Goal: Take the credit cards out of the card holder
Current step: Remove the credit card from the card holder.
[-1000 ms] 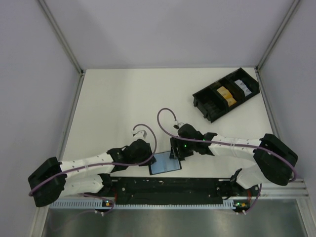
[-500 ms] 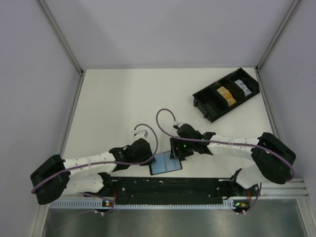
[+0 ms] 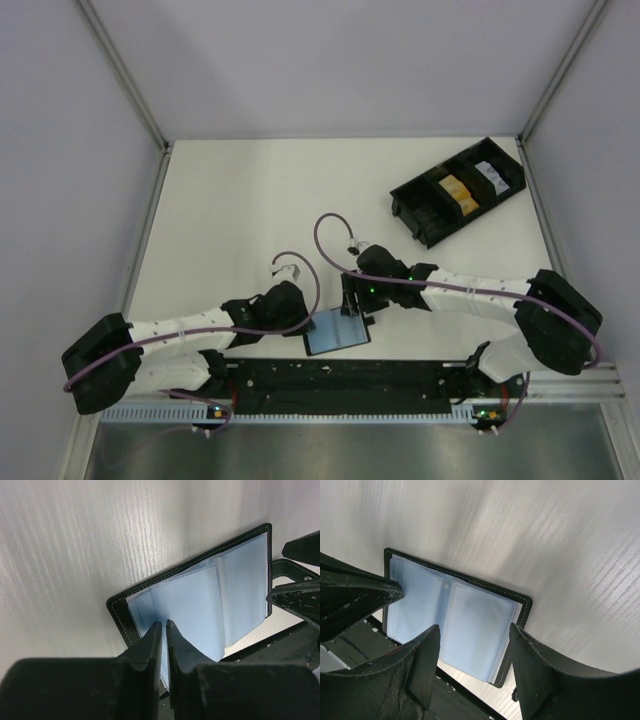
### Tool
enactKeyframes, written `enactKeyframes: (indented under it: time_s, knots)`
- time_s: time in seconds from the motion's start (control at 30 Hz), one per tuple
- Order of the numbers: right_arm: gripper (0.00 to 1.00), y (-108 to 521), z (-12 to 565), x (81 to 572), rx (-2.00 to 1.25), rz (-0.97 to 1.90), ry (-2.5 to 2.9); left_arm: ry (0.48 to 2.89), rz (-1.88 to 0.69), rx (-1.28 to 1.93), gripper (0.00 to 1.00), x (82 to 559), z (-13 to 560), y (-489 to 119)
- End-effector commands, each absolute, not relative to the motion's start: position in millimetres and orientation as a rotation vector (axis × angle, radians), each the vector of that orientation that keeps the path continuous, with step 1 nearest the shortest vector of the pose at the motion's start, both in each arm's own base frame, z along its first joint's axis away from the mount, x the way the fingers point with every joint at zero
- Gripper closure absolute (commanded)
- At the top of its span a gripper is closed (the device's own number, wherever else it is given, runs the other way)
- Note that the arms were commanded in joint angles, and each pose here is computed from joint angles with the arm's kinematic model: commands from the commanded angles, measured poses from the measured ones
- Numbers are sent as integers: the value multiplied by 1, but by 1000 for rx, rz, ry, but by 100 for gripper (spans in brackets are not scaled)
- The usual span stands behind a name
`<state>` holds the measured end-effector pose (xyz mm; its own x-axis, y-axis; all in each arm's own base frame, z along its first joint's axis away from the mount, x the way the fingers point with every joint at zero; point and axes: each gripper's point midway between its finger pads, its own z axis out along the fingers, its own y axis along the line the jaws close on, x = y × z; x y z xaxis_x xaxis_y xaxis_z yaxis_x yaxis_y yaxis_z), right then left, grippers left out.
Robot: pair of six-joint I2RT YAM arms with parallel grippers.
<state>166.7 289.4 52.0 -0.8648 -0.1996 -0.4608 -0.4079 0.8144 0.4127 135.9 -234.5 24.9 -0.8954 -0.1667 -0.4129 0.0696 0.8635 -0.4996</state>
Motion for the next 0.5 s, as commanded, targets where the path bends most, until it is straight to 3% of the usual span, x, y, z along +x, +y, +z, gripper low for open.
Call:
enactKeyframes:
  time_s: [0.0, 0.27, 0.47]
  knots:
    - [43, 293, 46, 171, -445, 698, 2612, 2586, -727, -75, 90, 132, 23, -233]
    - [43, 298, 41, 167, -457, 733, 2628, 2584, -742, -76, 100, 132, 22, -235]
    - [46, 302, 38, 163, -462, 770, 2639, 2583, -750, -77, 100, 132, 22, -236]
